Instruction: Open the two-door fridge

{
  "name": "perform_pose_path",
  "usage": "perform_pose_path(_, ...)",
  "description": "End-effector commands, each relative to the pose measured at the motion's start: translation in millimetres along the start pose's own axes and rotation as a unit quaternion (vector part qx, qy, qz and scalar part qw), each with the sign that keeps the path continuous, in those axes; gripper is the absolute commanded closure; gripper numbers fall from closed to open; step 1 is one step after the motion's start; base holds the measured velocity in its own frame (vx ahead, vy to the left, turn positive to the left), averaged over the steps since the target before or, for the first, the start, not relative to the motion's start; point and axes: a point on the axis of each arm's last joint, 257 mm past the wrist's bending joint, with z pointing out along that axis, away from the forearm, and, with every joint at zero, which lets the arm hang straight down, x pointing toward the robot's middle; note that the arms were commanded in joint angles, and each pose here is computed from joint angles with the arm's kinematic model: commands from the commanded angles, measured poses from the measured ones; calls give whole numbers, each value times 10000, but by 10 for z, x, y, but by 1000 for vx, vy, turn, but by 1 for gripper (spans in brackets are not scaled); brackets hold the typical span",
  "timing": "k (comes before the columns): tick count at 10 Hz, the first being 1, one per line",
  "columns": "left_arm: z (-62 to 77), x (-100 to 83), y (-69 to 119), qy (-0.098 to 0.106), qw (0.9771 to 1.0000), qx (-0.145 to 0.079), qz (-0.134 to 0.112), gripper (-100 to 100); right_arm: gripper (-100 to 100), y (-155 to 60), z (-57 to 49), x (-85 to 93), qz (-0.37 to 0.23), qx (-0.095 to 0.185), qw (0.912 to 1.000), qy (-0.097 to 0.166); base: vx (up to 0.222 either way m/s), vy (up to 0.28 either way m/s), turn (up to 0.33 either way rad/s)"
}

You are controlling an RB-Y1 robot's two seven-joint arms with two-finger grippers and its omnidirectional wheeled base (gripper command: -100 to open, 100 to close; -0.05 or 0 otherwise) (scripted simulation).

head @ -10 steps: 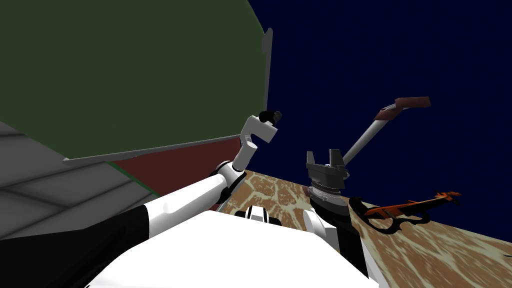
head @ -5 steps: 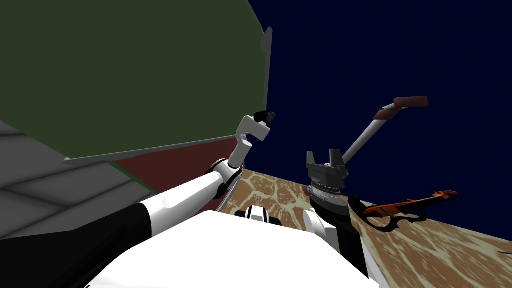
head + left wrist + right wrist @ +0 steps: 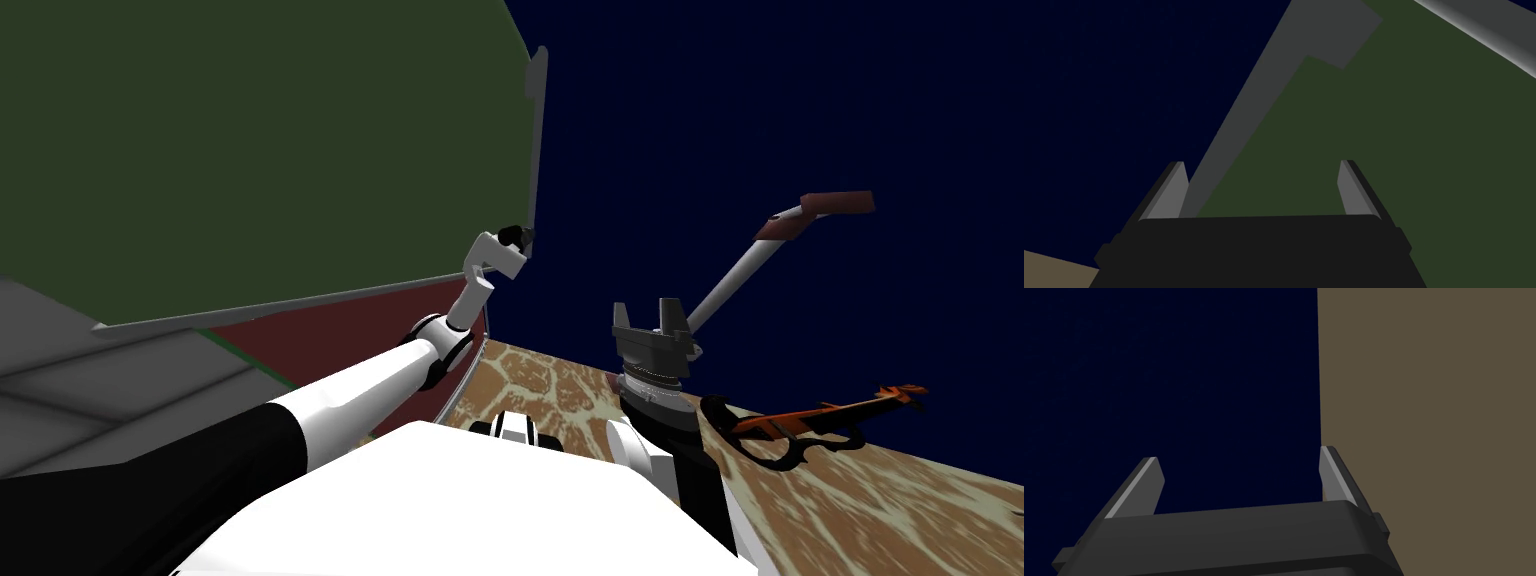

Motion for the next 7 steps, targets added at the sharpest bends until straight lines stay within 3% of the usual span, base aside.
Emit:
perform_pose_path(1, 86, 274, 115, 267, 9995, -143, -101, -100, 0, 0, 0, 0, 0, 0, 10000, 0, 113, 38, 3)
perform_pose_path(6, 223, 465, 558, 475, 9973, -564, -55, -100, 0, 0, 0, 0, 0, 0, 10000, 0, 103, 20, -1)
perform_pose_path(7, 229, 661, 514, 658, 9961, -566, -152, -100, 0, 0, 0, 0, 0, 0, 10000, 0, 107, 31, 12)
